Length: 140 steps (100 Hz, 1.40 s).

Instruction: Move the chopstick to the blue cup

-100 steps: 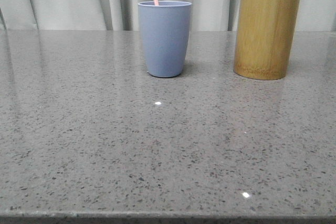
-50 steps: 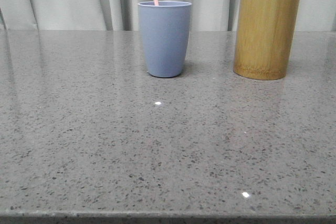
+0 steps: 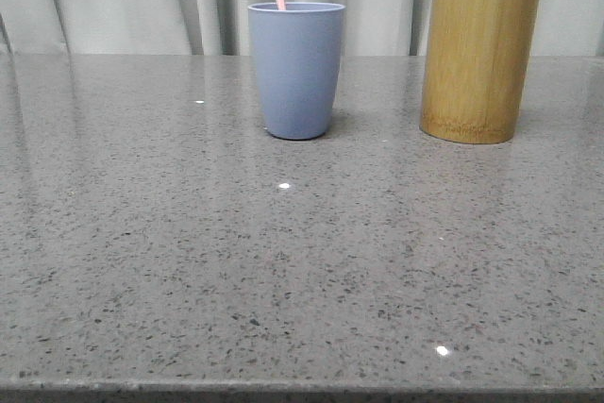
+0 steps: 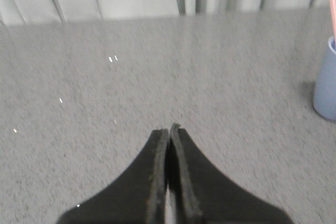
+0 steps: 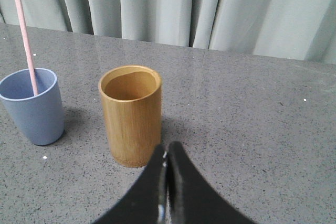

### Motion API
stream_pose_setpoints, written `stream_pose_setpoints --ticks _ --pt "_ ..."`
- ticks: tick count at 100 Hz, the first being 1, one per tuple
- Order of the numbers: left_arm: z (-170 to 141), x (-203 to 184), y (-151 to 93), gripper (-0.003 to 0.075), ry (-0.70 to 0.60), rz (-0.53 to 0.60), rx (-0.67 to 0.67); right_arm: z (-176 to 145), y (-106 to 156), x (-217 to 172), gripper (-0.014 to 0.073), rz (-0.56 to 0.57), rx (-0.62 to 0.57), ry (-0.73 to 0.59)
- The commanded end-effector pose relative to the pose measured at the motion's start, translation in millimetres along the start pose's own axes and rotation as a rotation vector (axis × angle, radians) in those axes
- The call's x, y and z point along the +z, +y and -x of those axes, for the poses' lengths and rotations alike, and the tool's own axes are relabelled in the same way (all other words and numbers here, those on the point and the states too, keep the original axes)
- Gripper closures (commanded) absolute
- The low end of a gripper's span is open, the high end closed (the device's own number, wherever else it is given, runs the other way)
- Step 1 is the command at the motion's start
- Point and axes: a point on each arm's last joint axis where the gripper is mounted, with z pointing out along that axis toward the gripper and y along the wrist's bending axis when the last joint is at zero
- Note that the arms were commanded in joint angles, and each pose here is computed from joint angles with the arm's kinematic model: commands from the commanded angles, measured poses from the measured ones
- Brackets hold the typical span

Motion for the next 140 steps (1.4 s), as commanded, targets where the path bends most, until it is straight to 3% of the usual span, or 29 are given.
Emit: stream_pose_setpoints --ticks 1,33,72,140 --pt "4 -5 2 0.0739 -0.207 0.011 -0.017 14 0 -3 0.0692 -0.006 -0.011 -0.101" --pt "-63 -13 13 0.0739 -0.300 0.126 -0.030 14 0 -3 0.0692 -0.006 -0.011 -0.101" --pt "-126 -4 16 0.0739 -0.338 0.128 -0.027 14 0 -3 0.0692 -0.006 -0.011 -0.101" --pt "-135 -4 16 0.0739 -0.332 0.129 -0.027 14 0 -3 0.0692 -0.006 -0.011 -0.101"
